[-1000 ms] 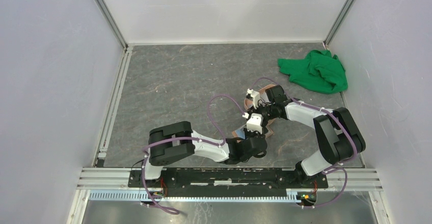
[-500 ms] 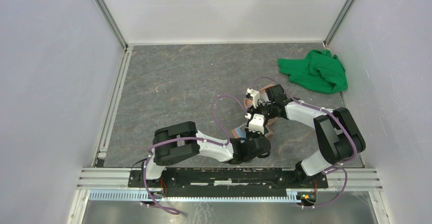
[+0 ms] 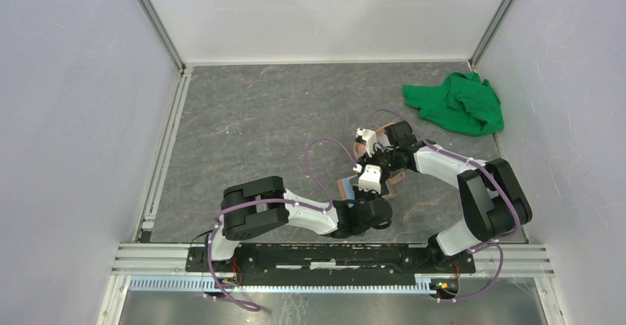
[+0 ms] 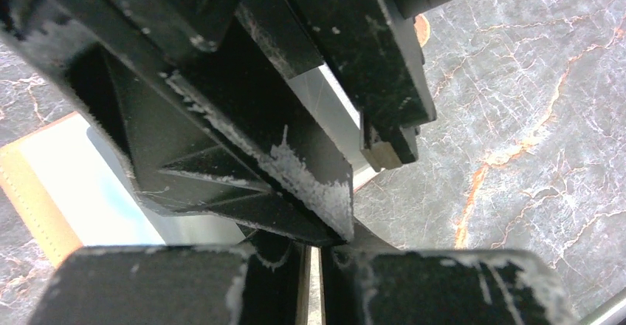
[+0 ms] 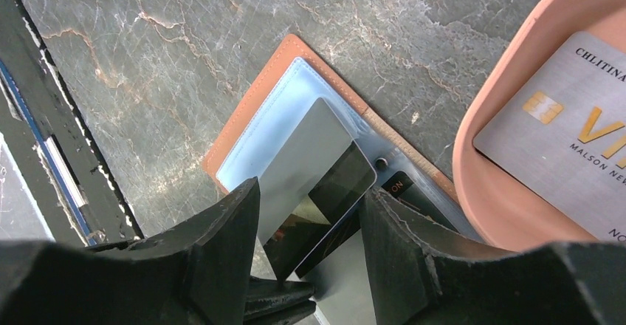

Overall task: Put the credit cards into the card holder
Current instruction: Insert the credit card into the card holder.

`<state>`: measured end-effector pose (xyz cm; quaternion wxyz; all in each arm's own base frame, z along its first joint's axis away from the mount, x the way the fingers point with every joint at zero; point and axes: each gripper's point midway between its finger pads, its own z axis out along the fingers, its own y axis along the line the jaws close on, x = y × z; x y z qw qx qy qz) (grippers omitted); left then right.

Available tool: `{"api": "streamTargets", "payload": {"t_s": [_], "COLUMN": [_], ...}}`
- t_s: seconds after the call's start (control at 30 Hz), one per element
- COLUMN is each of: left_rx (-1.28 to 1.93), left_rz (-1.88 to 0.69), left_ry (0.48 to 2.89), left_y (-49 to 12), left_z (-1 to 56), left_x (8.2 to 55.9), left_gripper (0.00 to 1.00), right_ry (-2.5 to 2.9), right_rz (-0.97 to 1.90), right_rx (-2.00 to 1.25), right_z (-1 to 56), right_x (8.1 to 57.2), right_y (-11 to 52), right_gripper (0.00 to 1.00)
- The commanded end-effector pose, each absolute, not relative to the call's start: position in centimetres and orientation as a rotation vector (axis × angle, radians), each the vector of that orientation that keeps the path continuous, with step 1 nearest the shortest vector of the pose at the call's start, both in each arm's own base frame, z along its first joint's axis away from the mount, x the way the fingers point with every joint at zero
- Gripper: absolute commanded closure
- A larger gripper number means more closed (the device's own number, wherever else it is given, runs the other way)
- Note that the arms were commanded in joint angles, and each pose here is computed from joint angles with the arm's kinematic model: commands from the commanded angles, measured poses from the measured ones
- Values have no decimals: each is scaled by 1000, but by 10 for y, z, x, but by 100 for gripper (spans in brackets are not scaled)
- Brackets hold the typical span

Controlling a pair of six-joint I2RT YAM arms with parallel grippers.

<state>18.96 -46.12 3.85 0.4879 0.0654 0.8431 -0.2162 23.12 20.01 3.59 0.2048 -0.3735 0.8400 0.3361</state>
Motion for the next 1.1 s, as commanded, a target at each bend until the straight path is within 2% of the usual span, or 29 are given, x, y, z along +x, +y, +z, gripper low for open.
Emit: {"api": "streamTargets", "payload": {"t_s": [0.0, 0.23, 0.5, 0.87, 1.07], "left_rx": [73, 67, 84, 93, 110], "left_rz": [-436, -397, -381, -399, -446], "left_ry": [2008, 2004, 1999, 1994, 1990], "left_y": [-439, -432, -432, -433, -437], "left_z": [50, 48, 48, 54, 67], "left_x": [206, 208, 210, 211, 209], "left_gripper": [88, 89, 89, 89, 88], "right_ry": [2326, 2373, 2380, 2364, 2256], "right_rz": [899, 1096, 1145, 1093, 1040], "right_rx": [-1077, -983, -872, -905, -981], "right_z": [45, 45, 49, 59, 74], "right_x": [233, 218, 219, 228, 238], "right_y": [197, 198, 190, 167, 167], "right_gripper": [41, 36, 36, 35, 39]}}
